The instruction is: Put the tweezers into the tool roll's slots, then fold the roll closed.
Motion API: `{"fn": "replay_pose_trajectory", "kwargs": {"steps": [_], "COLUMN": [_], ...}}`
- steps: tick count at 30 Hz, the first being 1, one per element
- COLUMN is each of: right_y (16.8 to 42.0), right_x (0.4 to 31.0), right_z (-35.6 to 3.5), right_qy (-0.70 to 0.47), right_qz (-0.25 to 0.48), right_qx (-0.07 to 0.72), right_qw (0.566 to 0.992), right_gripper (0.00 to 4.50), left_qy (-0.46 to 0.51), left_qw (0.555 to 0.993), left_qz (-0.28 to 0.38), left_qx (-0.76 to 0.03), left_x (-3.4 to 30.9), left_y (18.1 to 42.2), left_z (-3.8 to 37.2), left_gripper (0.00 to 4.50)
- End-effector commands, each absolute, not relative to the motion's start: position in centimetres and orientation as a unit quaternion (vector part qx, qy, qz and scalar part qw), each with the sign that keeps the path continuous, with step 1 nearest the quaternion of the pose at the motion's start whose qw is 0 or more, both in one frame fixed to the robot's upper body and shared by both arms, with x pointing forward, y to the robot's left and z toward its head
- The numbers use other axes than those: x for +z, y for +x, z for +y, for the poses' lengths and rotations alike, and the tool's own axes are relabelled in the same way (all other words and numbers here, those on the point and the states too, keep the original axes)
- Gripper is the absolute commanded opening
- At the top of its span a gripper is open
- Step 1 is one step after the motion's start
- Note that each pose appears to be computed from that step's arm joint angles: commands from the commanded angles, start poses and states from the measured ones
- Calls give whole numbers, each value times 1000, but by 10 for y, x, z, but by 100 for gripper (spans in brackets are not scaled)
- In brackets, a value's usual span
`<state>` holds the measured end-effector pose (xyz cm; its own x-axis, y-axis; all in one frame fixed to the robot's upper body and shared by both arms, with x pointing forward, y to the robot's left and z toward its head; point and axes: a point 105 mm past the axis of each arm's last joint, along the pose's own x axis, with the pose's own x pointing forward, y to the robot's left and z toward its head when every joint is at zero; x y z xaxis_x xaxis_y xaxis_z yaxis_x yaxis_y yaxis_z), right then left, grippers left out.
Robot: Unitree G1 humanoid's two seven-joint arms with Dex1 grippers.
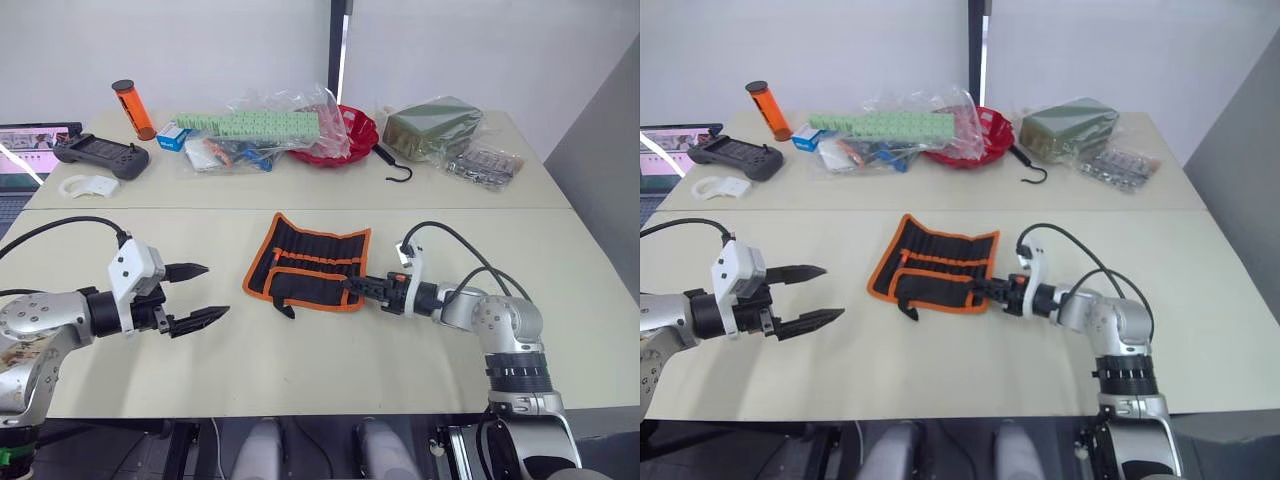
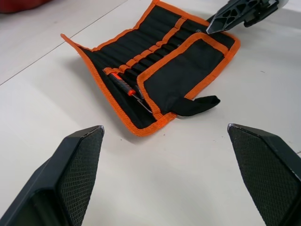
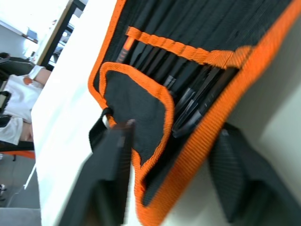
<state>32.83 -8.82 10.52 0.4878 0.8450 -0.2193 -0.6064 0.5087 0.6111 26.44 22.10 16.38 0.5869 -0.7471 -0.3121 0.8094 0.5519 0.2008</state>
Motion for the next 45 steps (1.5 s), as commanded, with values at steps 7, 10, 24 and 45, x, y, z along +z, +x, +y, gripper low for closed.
{"fn": "replay_pose_trajectory", "kwargs": {"steps": [7, 10, 24, 45], "right_y": [313, 308, 319, 307], "right_x": [126, 128, 147, 162], "right_z": [-105, -115, -118, -125], "right_qy": [228, 218, 112, -7], "right_qz": [238, 248, 259, 387], "right_qx": [476, 479, 476, 448], "right_qw": [815, 814, 833, 806], "right_gripper": [3, 3, 3, 3], "left_qy": [197, 195, 189, 181], "left_qw": [872, 871, 867, 864], "left_qz": [71, 71, 77, 77], "left_qx": [-441, -446, -454, -464], "left_x": [168, 166, 158, 153], "left_y": [274, 274, 272, 272], "left_z": [222, 219, 215, 206], "left_gripper": [450, 450, 450, 450]}}
